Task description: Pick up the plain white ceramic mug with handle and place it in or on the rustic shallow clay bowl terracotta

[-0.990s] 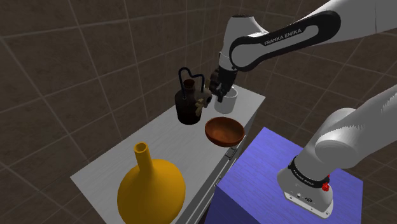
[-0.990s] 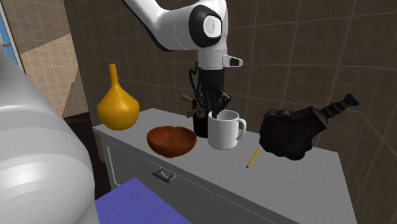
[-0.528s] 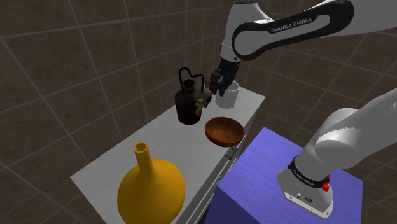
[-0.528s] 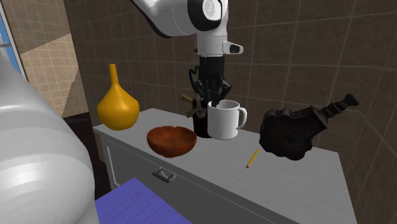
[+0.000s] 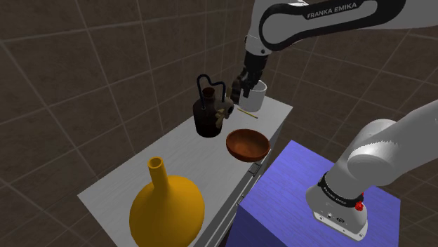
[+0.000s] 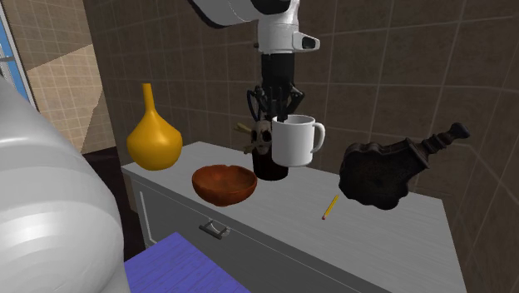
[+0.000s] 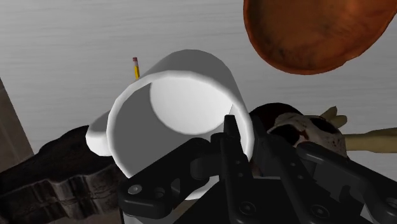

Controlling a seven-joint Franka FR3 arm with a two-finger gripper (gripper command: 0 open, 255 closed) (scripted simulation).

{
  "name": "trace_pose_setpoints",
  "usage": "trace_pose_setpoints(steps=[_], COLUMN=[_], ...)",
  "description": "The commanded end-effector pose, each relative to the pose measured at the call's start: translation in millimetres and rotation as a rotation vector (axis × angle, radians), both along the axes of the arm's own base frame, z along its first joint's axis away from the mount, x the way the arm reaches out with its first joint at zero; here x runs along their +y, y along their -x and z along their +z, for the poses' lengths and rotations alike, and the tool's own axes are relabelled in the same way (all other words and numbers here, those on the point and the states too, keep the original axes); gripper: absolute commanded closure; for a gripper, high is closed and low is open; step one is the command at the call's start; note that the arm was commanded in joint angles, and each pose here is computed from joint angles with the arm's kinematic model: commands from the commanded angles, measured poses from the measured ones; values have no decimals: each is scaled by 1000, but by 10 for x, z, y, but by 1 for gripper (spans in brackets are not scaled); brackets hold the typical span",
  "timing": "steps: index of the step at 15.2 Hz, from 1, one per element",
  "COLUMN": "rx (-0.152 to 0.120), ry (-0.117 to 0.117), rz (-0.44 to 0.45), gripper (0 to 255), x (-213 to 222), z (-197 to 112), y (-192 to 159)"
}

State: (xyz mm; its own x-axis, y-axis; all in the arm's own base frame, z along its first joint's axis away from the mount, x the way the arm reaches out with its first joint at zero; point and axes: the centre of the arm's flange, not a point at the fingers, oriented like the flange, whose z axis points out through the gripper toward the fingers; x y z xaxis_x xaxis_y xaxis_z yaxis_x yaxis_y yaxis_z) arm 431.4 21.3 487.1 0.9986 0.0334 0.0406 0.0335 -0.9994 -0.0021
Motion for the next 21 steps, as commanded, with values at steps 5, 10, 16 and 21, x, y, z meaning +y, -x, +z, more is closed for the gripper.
trace_pose_setpoints(steps=[5,10,16,21], rx=[0,0,0,0], ry=[0,0,0,0], rz=[0,0,0,0], gripper=[255,255,255,255], x=[105,626,1252,1342], z=[287,430,601,415], y=[77,456,911,977])
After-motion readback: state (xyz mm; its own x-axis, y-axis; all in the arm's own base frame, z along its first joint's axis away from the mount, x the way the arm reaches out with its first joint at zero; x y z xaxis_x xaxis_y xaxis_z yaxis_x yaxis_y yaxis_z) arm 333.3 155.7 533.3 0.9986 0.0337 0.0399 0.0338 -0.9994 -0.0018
